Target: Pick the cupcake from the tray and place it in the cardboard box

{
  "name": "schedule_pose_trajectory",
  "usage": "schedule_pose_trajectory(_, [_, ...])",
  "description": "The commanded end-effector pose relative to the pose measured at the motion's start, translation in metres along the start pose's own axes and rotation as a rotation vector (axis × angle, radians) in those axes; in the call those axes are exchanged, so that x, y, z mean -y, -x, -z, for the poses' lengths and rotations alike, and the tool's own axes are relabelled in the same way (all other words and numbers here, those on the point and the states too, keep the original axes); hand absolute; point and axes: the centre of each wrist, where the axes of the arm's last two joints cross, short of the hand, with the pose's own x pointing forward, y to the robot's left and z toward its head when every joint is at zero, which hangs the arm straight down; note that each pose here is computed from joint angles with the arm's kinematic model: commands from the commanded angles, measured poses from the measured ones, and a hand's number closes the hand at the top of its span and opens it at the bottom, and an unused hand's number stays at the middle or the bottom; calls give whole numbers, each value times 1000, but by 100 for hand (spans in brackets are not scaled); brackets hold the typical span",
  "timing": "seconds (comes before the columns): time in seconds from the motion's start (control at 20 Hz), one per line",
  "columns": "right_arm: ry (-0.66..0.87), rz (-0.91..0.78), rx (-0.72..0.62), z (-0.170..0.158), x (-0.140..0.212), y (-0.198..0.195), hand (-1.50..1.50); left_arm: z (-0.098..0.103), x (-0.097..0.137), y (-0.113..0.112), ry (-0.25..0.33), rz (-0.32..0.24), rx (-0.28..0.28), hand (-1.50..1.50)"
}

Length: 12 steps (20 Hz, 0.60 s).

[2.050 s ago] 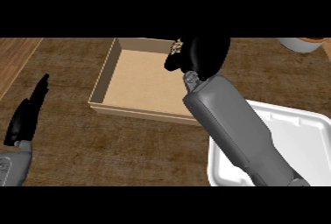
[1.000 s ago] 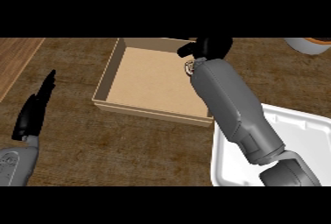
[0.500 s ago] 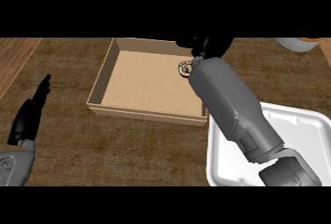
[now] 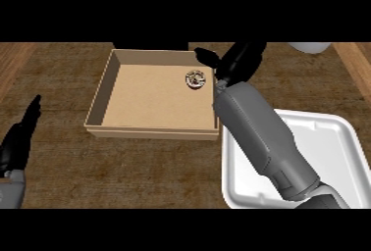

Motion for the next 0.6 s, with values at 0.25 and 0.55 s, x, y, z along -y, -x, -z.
schedule_pose_trajectory(0.25, [-5,45,-47,-40,51,39,-150,-21,-8,30,-71,0,-60,0])
schedule_pose_trajectory(0.55, [-65,-24,-68,-80,106,73,-150,-21,-2,22,-59,-12,-35,0])
